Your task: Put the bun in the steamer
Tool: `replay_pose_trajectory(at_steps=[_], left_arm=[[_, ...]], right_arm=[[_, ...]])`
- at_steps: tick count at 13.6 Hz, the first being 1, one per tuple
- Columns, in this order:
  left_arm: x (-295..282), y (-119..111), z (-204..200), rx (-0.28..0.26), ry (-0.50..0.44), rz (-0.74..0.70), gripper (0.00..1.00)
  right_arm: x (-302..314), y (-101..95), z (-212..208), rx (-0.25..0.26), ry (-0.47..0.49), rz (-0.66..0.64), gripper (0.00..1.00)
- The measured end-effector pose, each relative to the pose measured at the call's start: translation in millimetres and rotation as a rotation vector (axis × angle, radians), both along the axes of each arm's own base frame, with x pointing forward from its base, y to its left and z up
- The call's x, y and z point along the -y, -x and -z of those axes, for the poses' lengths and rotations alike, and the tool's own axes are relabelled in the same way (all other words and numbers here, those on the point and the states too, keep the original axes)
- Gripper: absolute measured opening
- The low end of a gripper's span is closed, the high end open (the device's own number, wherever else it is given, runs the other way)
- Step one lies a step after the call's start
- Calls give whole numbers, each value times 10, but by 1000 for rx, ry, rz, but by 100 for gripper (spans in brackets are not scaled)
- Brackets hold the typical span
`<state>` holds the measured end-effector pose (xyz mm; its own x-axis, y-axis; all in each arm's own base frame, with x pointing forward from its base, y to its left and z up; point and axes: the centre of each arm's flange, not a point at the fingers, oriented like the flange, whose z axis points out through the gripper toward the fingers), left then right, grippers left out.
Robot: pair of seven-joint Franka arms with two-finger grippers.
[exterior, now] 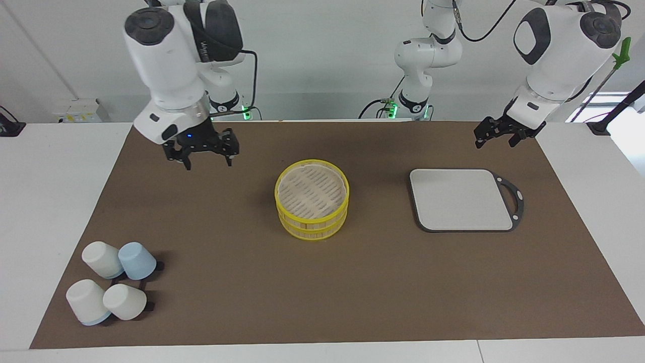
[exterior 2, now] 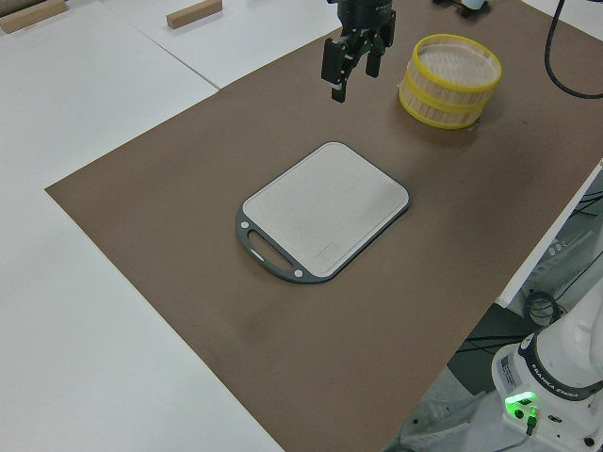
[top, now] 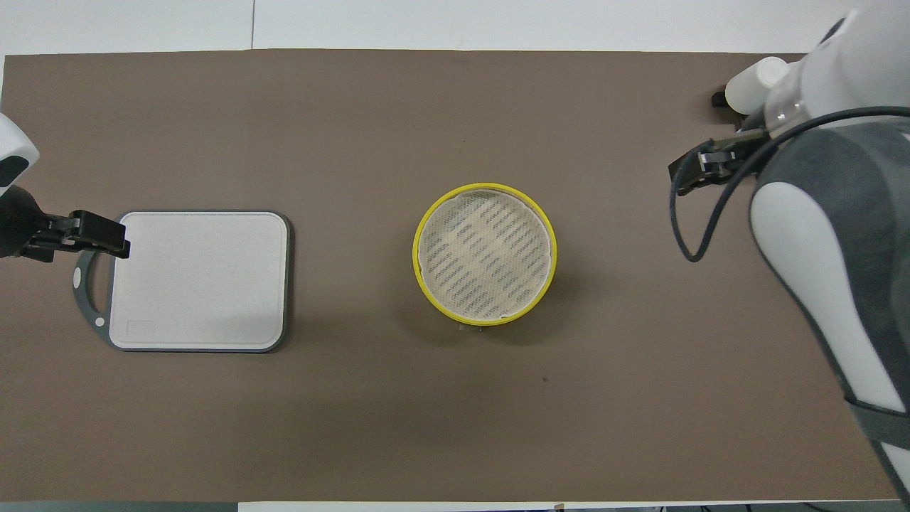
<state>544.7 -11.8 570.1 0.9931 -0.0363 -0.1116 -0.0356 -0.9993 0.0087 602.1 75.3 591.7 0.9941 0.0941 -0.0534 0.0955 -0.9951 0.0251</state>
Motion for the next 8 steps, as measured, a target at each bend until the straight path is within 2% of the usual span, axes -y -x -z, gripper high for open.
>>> replay_pose_trajectory(at_steps=[3,8], left_arm=[[0,0,-1,0,0,0,100],[-1,0,-1,0,0,0,100]], right_arm=[[625,107,98,-38,-1,48,100],[819,421,257,-18,-2,49,100]])
